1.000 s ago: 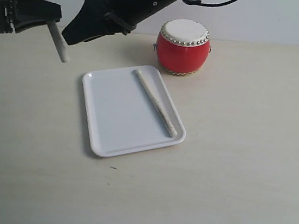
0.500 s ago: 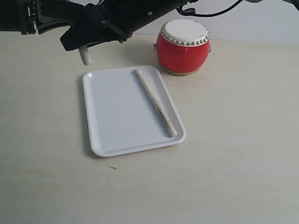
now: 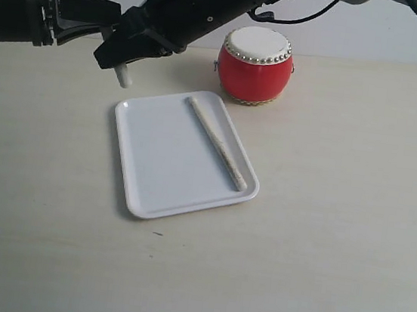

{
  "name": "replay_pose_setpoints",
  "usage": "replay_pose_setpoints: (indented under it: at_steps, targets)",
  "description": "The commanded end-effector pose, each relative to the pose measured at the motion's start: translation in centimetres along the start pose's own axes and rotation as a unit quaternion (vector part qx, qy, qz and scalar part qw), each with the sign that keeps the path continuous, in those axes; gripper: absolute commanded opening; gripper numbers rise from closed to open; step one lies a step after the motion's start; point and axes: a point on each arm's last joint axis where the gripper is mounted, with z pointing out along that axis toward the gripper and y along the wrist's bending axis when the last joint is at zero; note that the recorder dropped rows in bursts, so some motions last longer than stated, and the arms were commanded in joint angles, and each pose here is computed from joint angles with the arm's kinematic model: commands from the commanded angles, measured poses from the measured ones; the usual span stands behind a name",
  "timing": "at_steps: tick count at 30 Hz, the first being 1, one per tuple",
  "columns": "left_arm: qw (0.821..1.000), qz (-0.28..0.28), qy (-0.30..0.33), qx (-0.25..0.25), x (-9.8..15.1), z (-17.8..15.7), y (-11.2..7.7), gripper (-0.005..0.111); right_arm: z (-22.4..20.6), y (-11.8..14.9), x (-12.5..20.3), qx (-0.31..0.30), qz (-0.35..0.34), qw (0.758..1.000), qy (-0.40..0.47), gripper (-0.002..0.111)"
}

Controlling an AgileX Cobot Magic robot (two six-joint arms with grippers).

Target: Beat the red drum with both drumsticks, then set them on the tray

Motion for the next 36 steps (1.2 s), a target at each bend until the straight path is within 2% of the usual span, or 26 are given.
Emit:
replay_pose_setpoints:
  at_steps: [1,5,7,9,10,12,14,21,24,29,36]
  targets:
    - [1.000,0.006,-0.008,0.004,-0.3,0.1,-0.2,0.000,0.0,0.3,0.0,-0.010,0.002,1.000,-0.003,0.000]
    - [1.000,0.006,-0.008,0.004,-0.3,0.1,-0.2,0.001,0.0,0.3,0.0,-0.010,0.011,1.000,-0.003,0.000]
    - [1.000,0.006,-0.008,0.004,-0.3,0.1,-0.2,0.006,0.0,0.3,0.0,-0.010,0.011,1.000,-0.003,0.000]
    - [1.000,0.006,-0.008,0.004,-0.3,0.1,-0.2,0.026,0.0,0.3,0.0,-0.010,0.011,1.000,-0.003,0.000]
    - [1.000,0.006,-0.008,0.004,-0.3,0.1,-0.2,0.042,0.0,0.3,0.0,-0.010,0.015,1.000,-0.003,0.000]
    - [1.000,0.006,-0.008,0.004,-0.3,0.1,-0.2,0.059,0.0,0.3,0.0,-0.010,0.015,1.000,-0.003,0.000]
    - [1.000,0.006,-0.008,0.004,-0.3,0.1,-0.2,0.064,0.0,0.3,0.0,-0.010,0.015,1.000,-0.003,0.000]
    - [0.999,0.005,-0.038,-0.028,-1.3,-2.5,1.1,0.063,0.0,0.2,-0.1,-0.006,0.043,0.999,-0.006,0.000]
    - [0.998,0.006,-0.042,-0.041,-1.5,-3.5,1.6,0.063,0.0,-0.3,-0.3,0.020,0.071,0.997,-0.018,0.000]
    - [0.998,0.008,-0.039,-0.046,-1.4,-4.0,1.8,0.063,-0.2,-1.8,-0.3,0.102,0.110,0.988,-0.032,0.000]
    - [0.998,0.010,-0.037,-0.047,-1.4,-4.0,1.8,0.060,-0.8,-3.7,0.7,0.216,0.148,0.965,0.003,0.000]
